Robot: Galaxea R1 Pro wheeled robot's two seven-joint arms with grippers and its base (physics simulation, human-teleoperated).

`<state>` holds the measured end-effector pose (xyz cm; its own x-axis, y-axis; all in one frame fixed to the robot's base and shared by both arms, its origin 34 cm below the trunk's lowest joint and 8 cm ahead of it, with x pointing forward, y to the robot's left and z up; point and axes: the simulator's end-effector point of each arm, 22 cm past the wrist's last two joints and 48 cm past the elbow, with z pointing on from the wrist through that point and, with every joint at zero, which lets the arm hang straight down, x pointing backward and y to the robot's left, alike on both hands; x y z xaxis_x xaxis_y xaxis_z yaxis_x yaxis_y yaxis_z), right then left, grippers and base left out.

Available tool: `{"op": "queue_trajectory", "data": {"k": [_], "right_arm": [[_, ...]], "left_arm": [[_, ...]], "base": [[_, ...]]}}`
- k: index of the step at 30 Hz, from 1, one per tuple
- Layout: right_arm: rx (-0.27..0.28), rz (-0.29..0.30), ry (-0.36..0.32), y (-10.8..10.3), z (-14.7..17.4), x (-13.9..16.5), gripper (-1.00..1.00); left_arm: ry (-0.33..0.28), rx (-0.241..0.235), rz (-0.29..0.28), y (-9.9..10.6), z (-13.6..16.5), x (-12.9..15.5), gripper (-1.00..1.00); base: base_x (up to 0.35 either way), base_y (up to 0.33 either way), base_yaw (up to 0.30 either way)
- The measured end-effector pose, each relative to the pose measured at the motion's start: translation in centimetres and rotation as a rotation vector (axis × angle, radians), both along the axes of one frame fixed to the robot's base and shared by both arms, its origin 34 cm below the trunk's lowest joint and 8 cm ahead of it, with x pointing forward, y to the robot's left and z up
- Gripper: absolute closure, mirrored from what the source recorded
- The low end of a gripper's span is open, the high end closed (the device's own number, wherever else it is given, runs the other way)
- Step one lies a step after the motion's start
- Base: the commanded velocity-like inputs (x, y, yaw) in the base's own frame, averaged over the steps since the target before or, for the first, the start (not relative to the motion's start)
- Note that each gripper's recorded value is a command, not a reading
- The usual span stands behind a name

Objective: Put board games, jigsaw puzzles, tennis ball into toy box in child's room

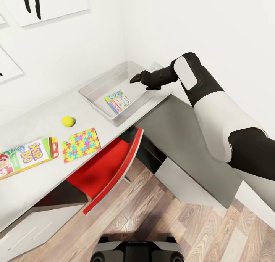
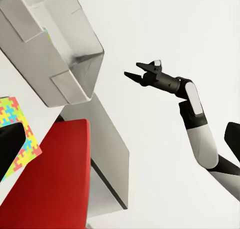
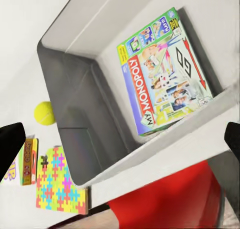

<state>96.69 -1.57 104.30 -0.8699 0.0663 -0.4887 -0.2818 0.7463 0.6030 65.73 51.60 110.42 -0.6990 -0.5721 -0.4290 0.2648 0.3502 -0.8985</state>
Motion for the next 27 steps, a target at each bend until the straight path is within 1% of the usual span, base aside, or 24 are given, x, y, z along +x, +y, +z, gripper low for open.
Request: {"op": "queue_trajectory", "data": {"k": [27], "right_arm": [[-0.007,-0.002,-0.028,-0.3,2.4,-0.3,-1.0]], "left_arm": [[-0.035,-0.002,0.001,0.0,1.8,-0.4,-1.0]], "base": [[-0.002,0.002,-0.195]]}}
